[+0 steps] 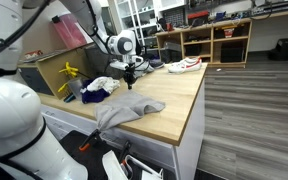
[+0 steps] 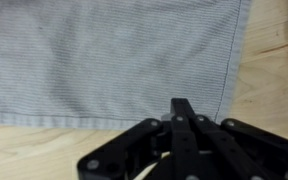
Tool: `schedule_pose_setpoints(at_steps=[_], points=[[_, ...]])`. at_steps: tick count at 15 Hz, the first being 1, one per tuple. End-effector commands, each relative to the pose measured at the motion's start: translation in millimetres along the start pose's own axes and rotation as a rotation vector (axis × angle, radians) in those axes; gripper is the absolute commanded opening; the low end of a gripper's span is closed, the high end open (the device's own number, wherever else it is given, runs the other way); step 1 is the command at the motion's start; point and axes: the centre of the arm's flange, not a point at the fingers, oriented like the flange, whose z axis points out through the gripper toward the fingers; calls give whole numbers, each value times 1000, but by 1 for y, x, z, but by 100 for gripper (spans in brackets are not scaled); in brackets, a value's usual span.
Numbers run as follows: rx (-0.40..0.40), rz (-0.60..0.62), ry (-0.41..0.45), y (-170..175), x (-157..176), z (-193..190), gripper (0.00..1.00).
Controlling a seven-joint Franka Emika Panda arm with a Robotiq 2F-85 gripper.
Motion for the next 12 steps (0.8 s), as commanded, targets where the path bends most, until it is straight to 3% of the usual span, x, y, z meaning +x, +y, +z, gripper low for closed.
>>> schedule_pose_setpoints(at_steps=[1, 12], points=[[-15, 10, 17, -8, 14, 10, 0], [-87, -87, 79, -32, 14, 49, 0]])
